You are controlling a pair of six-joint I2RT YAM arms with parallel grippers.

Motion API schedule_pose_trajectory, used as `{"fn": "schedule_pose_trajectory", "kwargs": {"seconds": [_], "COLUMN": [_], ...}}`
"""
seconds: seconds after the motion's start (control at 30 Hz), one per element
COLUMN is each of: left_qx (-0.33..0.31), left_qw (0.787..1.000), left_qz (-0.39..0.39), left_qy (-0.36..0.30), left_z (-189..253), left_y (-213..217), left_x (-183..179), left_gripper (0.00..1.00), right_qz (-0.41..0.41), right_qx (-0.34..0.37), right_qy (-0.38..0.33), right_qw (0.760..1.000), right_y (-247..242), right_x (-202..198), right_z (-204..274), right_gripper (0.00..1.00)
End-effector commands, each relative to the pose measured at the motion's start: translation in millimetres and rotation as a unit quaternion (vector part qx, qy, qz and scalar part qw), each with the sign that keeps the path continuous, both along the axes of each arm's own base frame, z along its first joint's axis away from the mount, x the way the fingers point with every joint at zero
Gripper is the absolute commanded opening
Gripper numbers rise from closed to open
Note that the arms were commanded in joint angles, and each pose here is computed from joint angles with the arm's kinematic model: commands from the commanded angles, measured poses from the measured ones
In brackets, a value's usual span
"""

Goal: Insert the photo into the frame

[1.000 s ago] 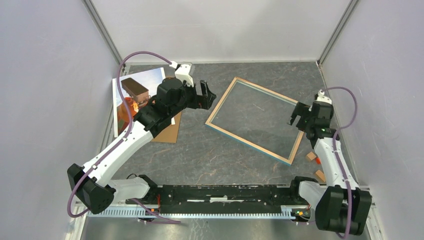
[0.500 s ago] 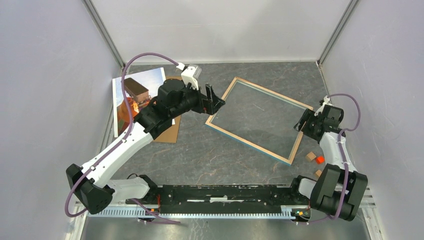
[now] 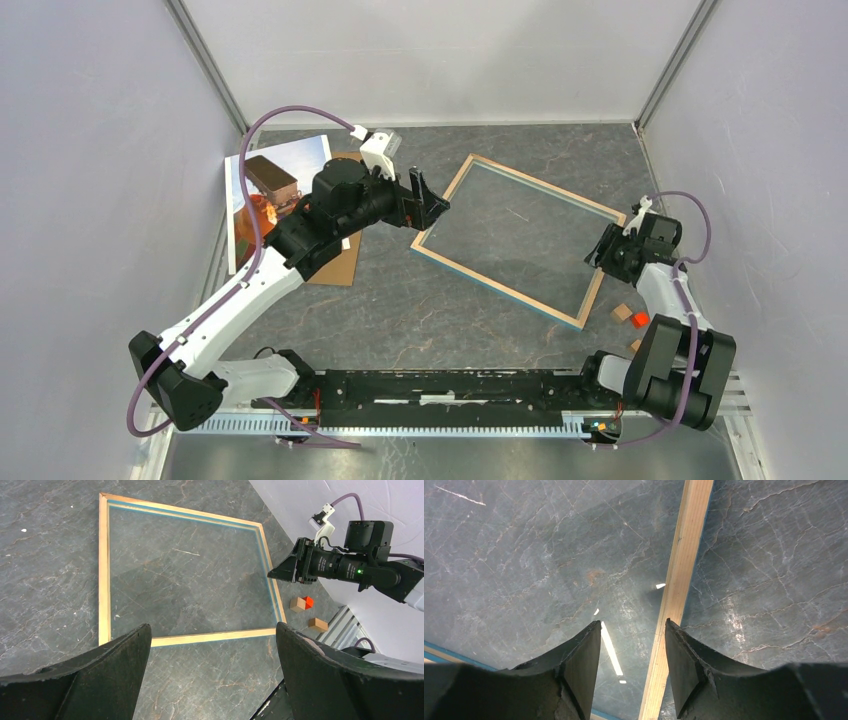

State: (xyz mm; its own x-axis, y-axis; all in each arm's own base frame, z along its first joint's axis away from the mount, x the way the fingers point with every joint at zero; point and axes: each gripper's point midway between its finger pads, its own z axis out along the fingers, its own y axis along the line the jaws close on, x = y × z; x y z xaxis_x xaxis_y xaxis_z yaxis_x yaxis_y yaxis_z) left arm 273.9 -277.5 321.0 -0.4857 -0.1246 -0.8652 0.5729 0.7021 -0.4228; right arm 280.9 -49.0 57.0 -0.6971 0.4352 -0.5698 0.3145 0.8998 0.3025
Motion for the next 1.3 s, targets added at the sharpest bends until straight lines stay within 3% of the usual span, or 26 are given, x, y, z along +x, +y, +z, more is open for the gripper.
{"fn": "schedule_pose_trajectory", "kwargs": {"seconds": [0.0,0.7,1.0,1.27], "left_qx": [-0.032,-0.028,-0.031,-0.034], "left_qw": [0.999,0.999,0.999,0.999], "left_qz": [0.001,0.007,0.006,0.005], "left_qy": [-0.024,-0.026,-0.028,-0.028], "left_z": [31.5,30.7,33.6,35.5], "left_y": [-0.5,2.0,3.1,3.8], "left_x": [-1.4,0.9,-0.3,-1.0], "left_gripper": [1.0,1.0,1.0,1.0], "right_qz": [0.006,0.026,0.018,0.018], "right_qx": [-0.002,0.039,0.012,-0.045], "right_qy": [-0.014,-0.005,-0.004,0.035], "right_qw": [1.0,0.999,1.0,0.998], "right_y": [-1.6,11.9,2.6,5.7], "right_x": [6.3,5.2,6.6,-11.9], "right_z": [-1.8,-21.0,-14.2,-9.9], "right_gripper": [0.55,0.51,0.53,0.63]}}
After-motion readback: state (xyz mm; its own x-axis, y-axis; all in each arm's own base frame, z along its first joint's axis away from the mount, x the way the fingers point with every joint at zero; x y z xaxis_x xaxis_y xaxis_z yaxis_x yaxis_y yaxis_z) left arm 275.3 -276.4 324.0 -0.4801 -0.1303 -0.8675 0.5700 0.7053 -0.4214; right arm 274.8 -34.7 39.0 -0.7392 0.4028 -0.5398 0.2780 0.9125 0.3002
